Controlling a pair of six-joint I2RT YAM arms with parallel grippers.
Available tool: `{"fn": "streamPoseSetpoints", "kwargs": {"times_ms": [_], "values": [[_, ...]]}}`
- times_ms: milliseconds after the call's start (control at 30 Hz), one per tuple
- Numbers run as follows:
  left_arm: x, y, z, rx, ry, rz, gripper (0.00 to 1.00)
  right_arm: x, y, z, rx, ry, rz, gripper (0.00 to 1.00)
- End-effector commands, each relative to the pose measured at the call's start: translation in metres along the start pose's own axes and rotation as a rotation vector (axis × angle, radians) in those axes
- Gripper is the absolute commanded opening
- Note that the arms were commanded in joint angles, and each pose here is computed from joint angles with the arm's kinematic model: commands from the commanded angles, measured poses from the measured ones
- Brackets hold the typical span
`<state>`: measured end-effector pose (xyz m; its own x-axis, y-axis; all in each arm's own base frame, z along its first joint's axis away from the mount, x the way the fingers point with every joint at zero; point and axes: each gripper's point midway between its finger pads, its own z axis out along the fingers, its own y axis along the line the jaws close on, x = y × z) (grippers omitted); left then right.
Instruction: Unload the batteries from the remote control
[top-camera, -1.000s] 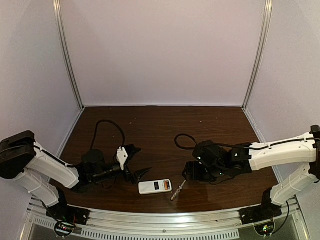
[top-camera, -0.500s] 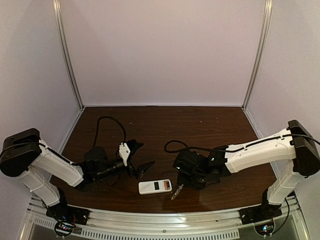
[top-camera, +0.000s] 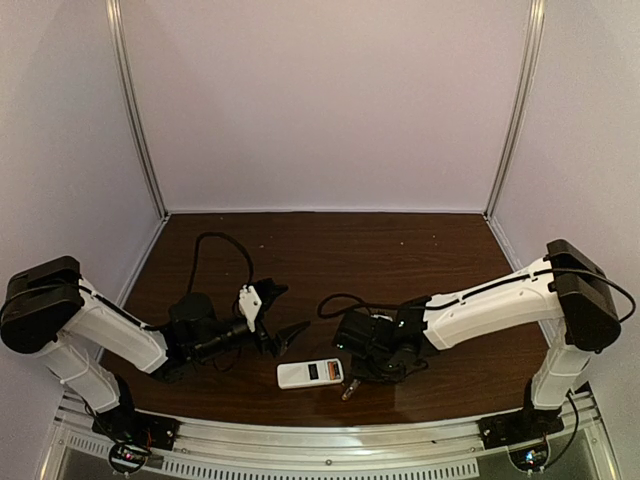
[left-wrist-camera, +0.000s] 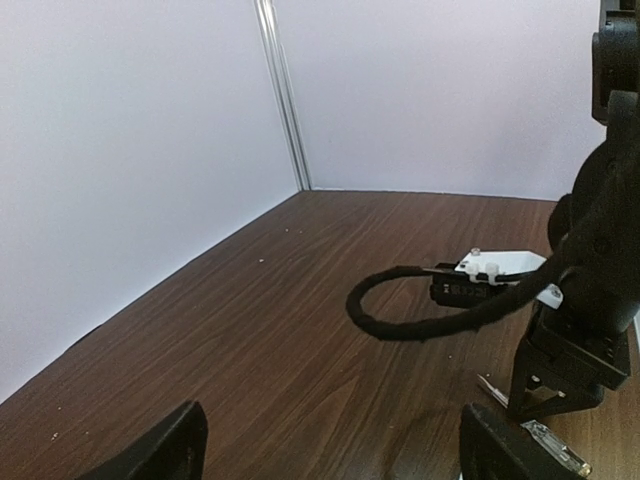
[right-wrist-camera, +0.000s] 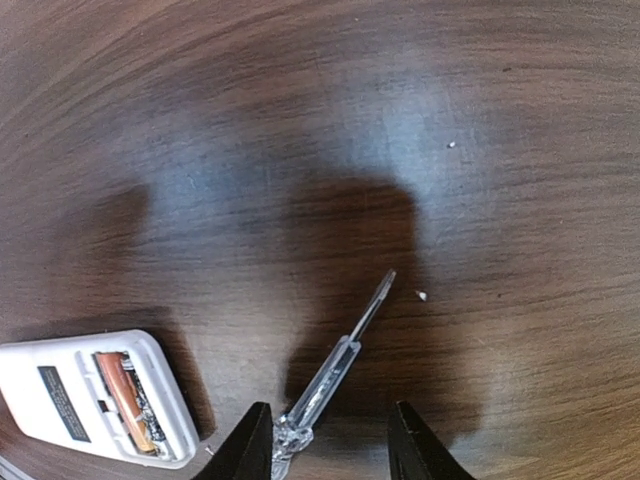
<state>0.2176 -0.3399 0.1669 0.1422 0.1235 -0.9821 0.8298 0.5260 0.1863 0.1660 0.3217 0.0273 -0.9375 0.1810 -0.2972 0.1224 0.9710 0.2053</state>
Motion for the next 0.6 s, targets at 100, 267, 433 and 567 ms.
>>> {"fn": "streamPoseSetpoints", "kwargs": {"times_ms": [100,267,433,567], "values": [[-0.009,0.004,0.001,-0.012,-0.034,0.009,0.89,-0.002,0.001,0.005,0.044,-0.02,-0.042,0.36],[-0.007,0.004,0.003,-0.011,-0.029,0.009,0.89,-0.001,-0.001,0.009,0.056,-0.017,-0.062,0.27],[-0.007,0.004,0.003,-0.011,-0.03,0.01,0.89,0.002,0.001,0.014,0.056,-0.008,-0.093,0.23],[-0.008,0.004,0.002,-0.012,-0.031,0.01,0.88,-0.005,0.002,0.013,0.065,-0.038,-0.157,0.22]]}}
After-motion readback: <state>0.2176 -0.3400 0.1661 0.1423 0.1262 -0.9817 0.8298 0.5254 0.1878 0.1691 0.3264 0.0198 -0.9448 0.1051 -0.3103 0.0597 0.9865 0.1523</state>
